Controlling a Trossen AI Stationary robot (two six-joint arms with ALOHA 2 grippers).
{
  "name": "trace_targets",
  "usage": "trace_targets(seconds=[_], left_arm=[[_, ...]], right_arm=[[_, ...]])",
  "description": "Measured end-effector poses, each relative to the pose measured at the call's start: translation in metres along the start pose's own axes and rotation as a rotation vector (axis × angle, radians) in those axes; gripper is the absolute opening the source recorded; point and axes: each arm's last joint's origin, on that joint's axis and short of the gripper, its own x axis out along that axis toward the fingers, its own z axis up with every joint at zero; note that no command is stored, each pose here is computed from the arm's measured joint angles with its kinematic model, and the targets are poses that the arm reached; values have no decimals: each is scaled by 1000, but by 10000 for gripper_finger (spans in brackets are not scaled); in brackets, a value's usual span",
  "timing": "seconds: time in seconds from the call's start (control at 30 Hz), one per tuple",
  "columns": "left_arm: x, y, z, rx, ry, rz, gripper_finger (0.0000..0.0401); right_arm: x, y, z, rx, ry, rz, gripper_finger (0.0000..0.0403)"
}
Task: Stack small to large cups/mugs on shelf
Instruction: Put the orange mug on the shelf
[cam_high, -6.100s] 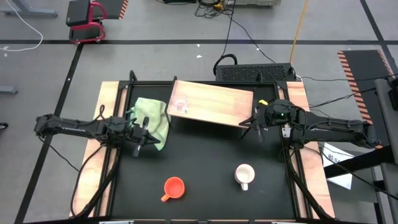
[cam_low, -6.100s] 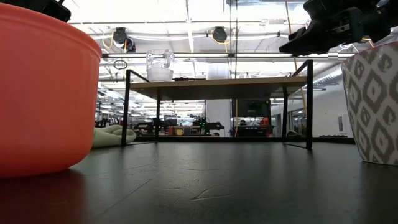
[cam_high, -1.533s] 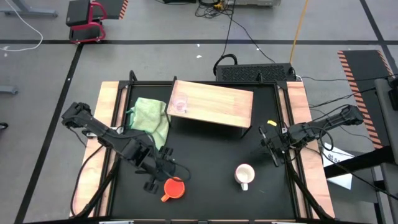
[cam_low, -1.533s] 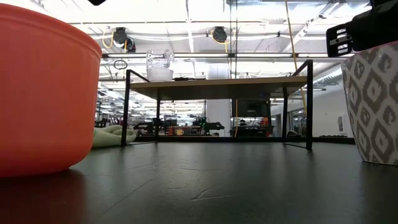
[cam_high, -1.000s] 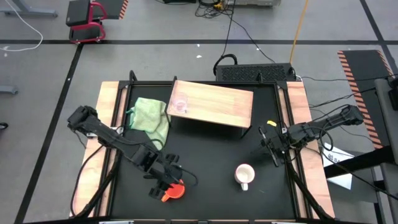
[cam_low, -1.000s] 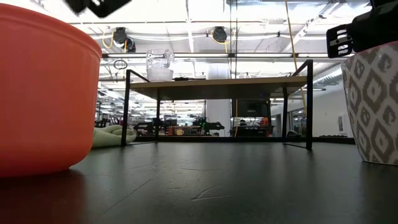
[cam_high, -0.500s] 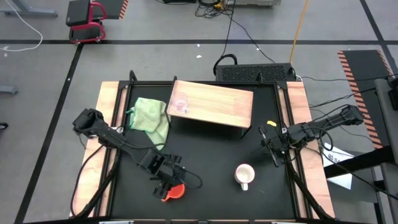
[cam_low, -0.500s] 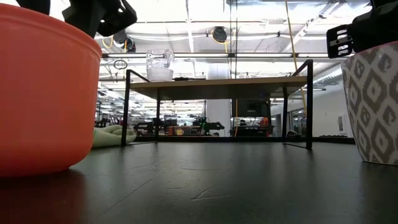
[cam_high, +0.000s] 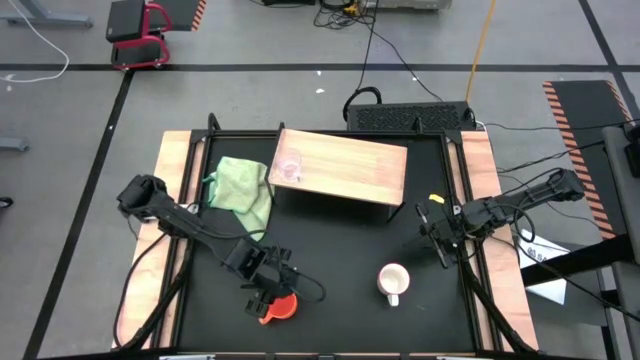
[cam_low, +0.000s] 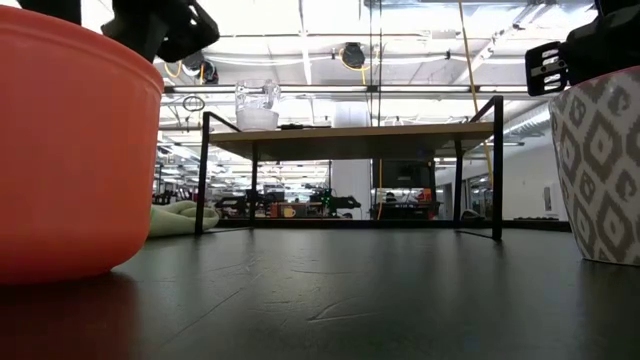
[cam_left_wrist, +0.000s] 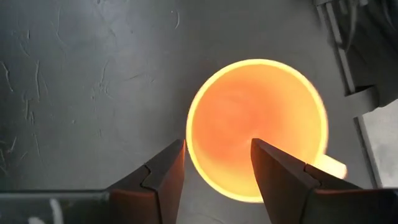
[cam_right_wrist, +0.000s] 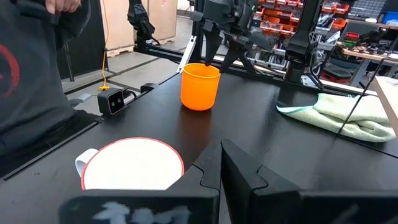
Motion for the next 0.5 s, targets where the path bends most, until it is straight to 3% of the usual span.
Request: trace_targets(seconds=[0.5], left_arm=[[8,6,-1,1,44,15,186]], right_arm=[[0,0,0,0,0,0,0]])
